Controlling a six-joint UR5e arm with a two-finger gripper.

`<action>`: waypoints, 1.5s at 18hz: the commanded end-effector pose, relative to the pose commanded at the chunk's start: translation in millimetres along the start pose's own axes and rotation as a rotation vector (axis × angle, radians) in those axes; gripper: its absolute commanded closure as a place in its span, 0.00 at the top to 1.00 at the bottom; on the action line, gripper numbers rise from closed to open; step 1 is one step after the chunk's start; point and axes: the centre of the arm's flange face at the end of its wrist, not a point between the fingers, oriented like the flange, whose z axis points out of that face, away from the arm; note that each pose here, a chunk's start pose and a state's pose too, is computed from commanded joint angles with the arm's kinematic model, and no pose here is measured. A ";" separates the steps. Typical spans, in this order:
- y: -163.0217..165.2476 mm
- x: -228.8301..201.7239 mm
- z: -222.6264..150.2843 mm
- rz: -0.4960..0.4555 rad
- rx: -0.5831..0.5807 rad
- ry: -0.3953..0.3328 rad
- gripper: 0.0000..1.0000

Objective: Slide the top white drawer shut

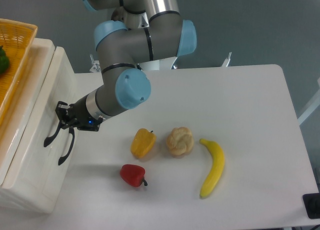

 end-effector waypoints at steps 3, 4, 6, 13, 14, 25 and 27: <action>0.2 -22.4 -34.5 -0.017 0.056 -0.040 1.00; -0.2 -30.6 -47.5 -0.024 0.079 -0.050 1.00; -0.1 -50.8 -77.6 -0.001 0.148 -0.090 1.00; 19.3 -115.1 -156.6 0.210 0.213 -0.350 1.00; 24.0 -121.8 -165.7 0.279 0.171 -0.409 1.00; 61.0 -210.6 -205.6 0.750 -0.187 -0.654 1.00; 64.3 -217.2 -207.3 0.751 -0.236 -0.668 1.00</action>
